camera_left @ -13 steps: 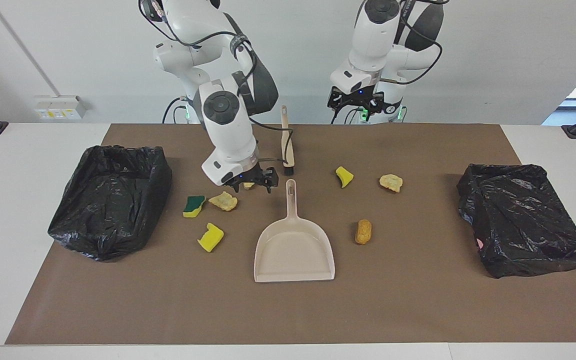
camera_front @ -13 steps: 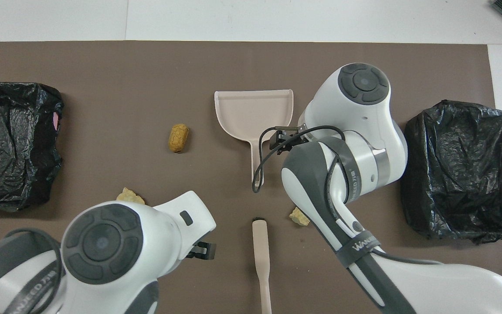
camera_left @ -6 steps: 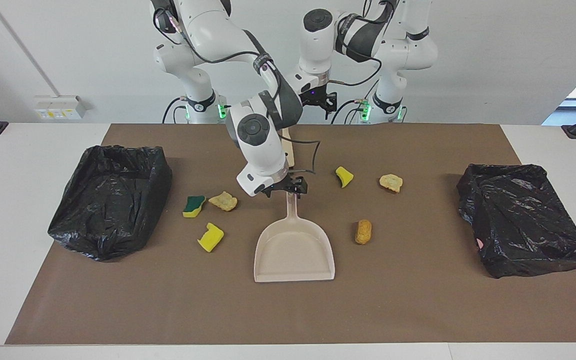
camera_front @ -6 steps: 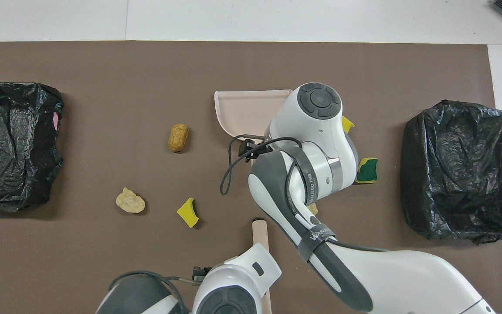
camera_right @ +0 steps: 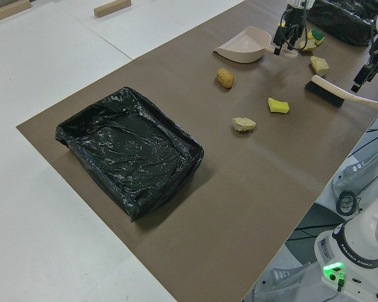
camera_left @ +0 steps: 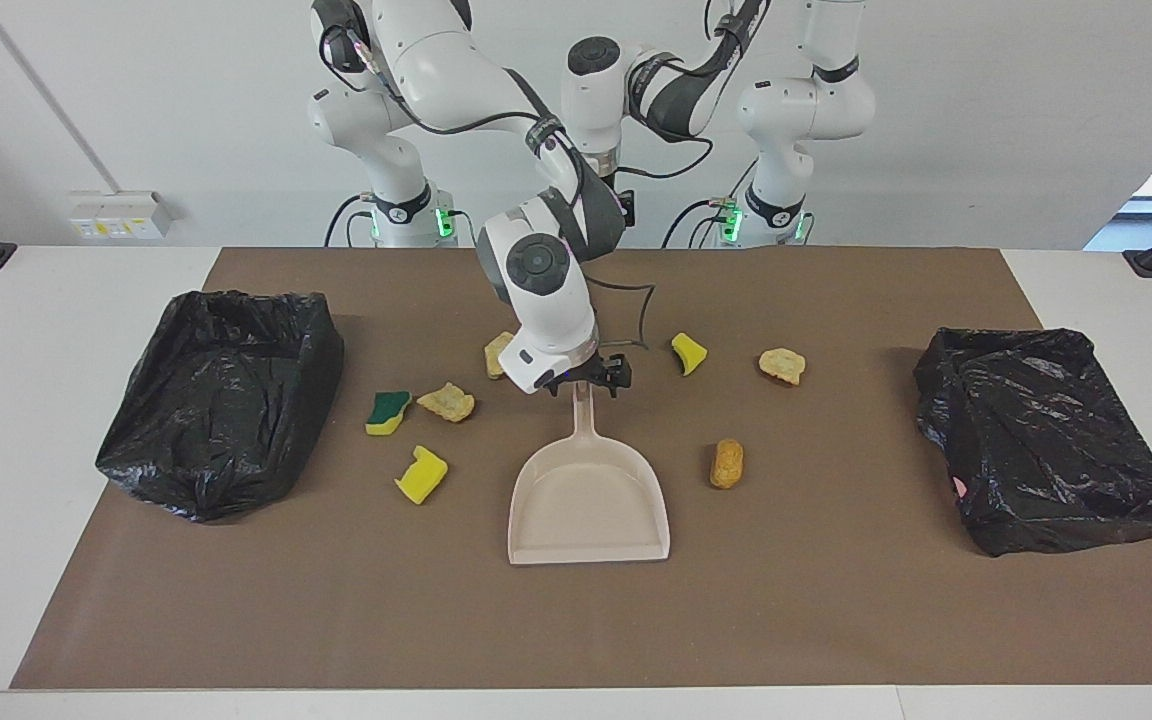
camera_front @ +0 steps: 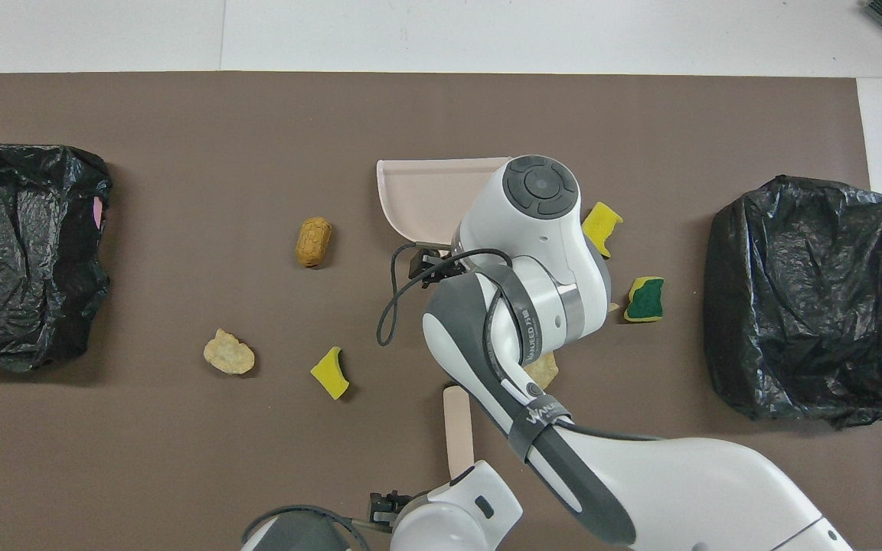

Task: Sweep and dump trash in bin
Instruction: 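Grasp the dustpan handle with the right gripper and lift it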

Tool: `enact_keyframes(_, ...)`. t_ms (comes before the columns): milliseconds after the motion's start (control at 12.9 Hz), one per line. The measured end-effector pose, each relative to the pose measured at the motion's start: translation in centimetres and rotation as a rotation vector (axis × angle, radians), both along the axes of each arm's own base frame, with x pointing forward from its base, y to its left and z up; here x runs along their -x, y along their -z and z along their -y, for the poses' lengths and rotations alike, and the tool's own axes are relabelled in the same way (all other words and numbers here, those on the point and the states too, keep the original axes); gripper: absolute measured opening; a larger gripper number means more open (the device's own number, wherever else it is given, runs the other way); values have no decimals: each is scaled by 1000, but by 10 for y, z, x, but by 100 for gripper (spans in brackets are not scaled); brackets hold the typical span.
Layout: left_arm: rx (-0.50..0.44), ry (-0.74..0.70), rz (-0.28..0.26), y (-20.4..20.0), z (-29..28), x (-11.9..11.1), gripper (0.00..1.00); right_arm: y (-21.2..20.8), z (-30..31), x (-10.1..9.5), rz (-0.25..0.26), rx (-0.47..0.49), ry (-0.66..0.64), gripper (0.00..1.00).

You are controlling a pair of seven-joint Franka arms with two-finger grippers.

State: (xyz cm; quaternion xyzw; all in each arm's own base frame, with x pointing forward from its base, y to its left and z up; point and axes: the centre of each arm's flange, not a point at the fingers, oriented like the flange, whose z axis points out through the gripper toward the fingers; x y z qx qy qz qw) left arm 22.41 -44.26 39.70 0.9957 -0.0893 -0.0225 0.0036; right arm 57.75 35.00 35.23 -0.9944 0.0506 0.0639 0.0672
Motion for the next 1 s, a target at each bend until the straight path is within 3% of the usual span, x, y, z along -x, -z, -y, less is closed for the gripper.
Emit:
enact_keyframes(77,3,1,-14,7,3,4,100,1,0,0,7,8,-6,96)
enact_keyframes(232,0,11,-38,16,9,13,100,2,3,-2,10,17,-6,77)
enact_keyframes(309,-1,15,-40,20,10,17,100,2,5,-3,10,20,-4,77)
enact_keyframes(386,-3,18,-41,24,11,21,100,3,7,-4,10,21,0,68)
enact_keyframes(541,-11,18,-50,32,9,26,100,2,8,-5,11,20,3,40)
enact_keyframes(618,-11,13,-67,39,9,27,100,2,11,-6,11,21,10,33)
enact_keyframes(927,5,-24,-127,55,9,19,95,-5,13,-11,27,18,13,33)
enact_keyframes(1004,5,-31,-130,56,9,17,83,-15,13,-13,44,10,-1,33)
